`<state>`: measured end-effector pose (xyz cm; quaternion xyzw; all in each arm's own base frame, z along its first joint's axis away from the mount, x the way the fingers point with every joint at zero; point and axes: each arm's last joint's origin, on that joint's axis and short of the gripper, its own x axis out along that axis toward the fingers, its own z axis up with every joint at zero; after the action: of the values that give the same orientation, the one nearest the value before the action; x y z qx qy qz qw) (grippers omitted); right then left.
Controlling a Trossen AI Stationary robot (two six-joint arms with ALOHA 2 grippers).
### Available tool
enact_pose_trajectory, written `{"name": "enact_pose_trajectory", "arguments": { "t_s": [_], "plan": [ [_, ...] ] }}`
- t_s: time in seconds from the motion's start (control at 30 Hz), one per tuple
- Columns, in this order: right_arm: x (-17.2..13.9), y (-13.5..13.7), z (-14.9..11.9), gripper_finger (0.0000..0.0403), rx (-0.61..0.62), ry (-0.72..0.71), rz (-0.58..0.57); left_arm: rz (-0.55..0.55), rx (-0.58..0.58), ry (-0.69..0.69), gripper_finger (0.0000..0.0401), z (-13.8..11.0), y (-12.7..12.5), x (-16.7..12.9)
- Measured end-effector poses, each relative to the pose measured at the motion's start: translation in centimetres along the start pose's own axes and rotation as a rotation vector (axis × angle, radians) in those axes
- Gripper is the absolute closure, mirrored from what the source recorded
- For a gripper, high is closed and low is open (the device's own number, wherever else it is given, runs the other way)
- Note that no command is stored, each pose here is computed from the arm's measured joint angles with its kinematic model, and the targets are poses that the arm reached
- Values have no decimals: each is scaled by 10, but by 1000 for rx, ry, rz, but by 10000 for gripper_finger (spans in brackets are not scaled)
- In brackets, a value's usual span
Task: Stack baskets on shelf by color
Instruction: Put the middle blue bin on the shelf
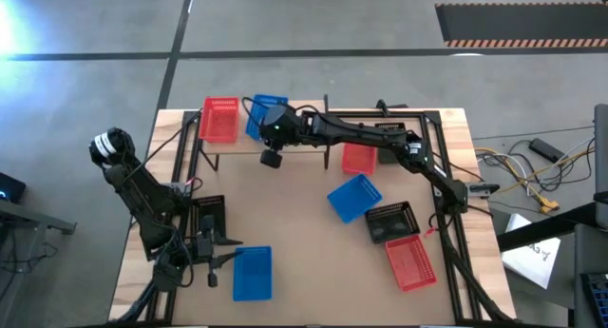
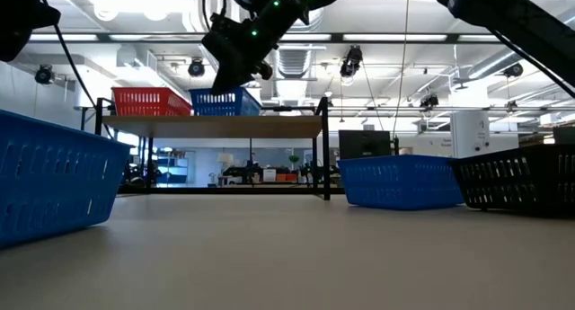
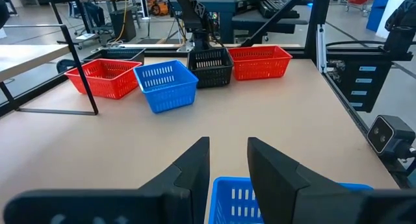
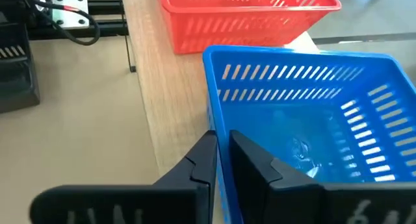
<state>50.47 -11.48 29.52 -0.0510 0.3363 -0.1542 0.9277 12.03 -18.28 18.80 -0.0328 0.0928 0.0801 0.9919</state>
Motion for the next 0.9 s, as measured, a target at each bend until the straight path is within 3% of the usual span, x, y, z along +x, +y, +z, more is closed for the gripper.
{"name": "enact_pose_trajectory", "arguments": {
  "t_s": [0.17,0.57,0.9],
  "plan": [
    [0,0,0,370,-36,0,1,0,0,0,313,0,0,0],
    [-7,4,-2,316,-192,39,52,-4,-5,0,313,0,0,0],
    [-8,4,-1,348,-316,31,53,-6,-7,1,313,0,0,0]
  ]
}}
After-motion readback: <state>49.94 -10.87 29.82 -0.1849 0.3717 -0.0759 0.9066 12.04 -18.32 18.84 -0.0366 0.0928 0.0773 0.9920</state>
